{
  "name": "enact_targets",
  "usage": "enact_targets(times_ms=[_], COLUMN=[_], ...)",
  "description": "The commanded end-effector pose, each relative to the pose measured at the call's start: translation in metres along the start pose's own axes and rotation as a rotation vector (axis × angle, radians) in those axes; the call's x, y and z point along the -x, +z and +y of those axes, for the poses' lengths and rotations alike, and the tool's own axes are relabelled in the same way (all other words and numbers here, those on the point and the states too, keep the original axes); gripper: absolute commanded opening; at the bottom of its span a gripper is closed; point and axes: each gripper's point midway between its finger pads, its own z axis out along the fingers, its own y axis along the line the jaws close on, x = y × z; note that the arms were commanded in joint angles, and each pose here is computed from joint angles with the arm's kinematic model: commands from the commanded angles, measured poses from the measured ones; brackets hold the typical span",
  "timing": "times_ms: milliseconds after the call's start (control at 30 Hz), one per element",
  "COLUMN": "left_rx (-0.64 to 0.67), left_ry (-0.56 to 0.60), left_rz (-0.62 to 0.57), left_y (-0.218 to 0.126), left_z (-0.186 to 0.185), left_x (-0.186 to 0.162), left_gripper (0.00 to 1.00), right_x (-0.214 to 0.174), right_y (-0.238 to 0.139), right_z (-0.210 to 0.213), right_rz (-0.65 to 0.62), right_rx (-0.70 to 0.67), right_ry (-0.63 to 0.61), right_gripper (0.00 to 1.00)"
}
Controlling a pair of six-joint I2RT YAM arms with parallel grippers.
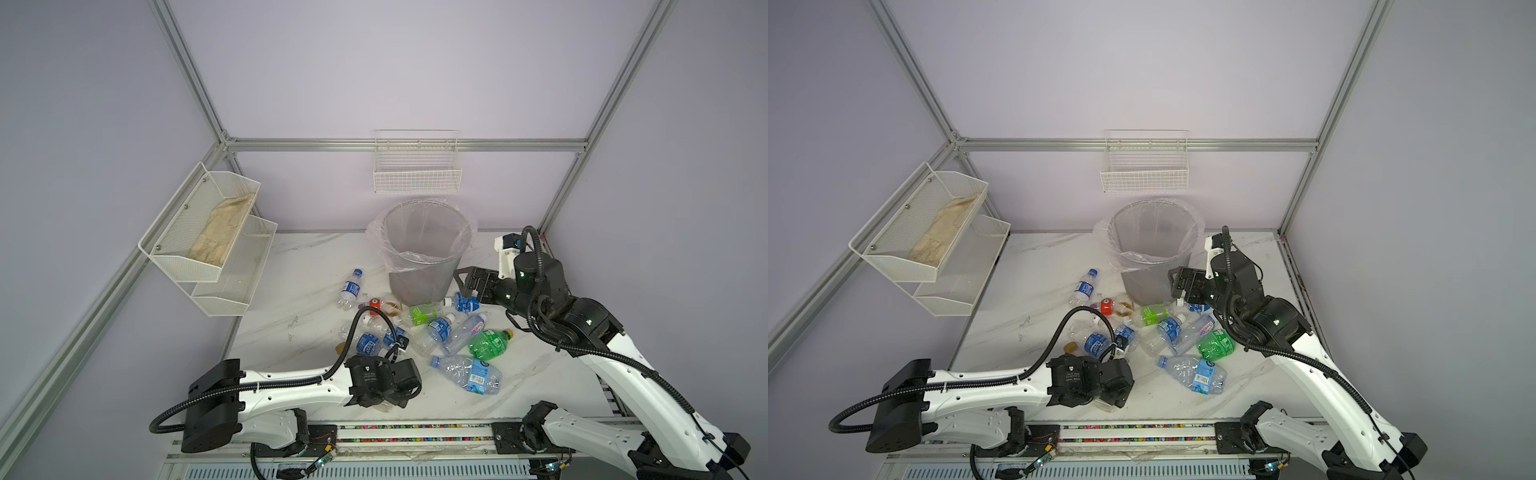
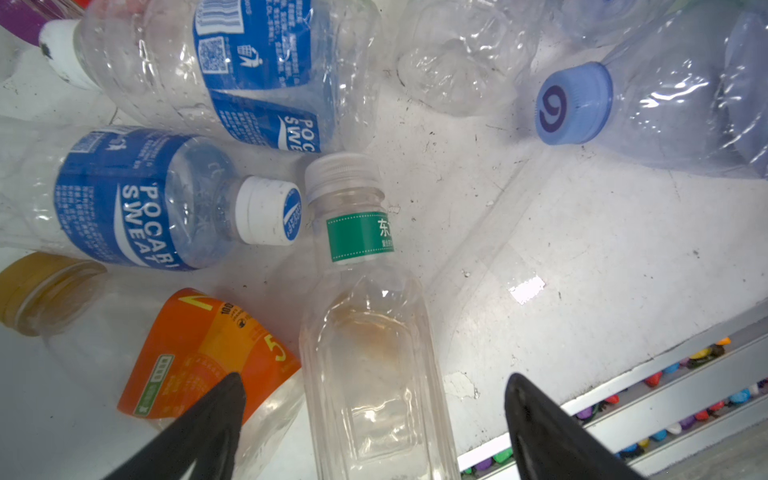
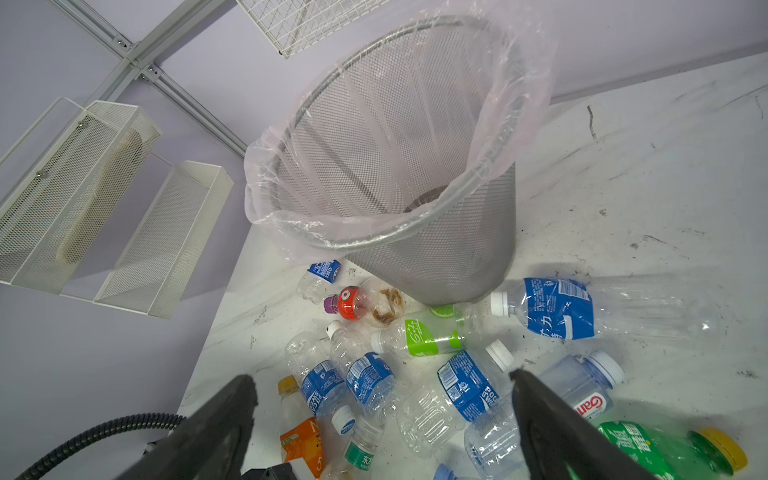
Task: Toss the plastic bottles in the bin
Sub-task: 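Lower the left gripper onto the green-labelled clear bottle and close on it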
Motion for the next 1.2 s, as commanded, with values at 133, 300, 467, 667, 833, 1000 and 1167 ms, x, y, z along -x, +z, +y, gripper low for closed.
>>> enact_targets(times_ms=[133, 300, 467, 667, 833, 1000, 1167], left_rx=[-0.033, -0.025, -0.012, 0.008, 0.01, 0.013, -0.005], left_ry=[-0.054, -0.05, -0.053, -0.068, -0.055, -0.047, -0.048], left_rz=[-0.038, -0.019, 0.001, 0.023, 0.058, 0.077, 0.091], left_y=[-0.01, -0.003, 0.002, 0.01, 0.021, 0.029, 0.04], left_z=[-0.014, -0.016, -0.015, -0.013, -0.019, -0.022, -0.029], left_x=[0.02, 0.015, 0.01, 0.002, -0.004, -0.008, -0.013], left_gripper=[0.94, 0.92, 0.9, 0.85, 0.82, 0.79, 0.61], right_x=[-0.007, -0.011, -0.018, -0.023, -0.025, -0.027, -0.028], right_y=[0.002, -0.002, -0.003, -0.001, 0.001, 0.001, 0.0], right_z=[-0.001, -0.005, -0.01, -0.012, -0.013, -0.012, -0.013], right_rz=[0.004, 0.009, 0.01, 0.023, 0.027, 0.034, 0.039], right_rx=[0.018, 0.014, 0.008, 0.009, 0.01, 0.018, 0.016], right_ry=[0.026, 0.034, 0.045, 0.052, 0.058, 0.063, 0.085], right_gripper=[0.98, 0.98, 0.97, 0.97, 0.98, 0.98, 0.98])
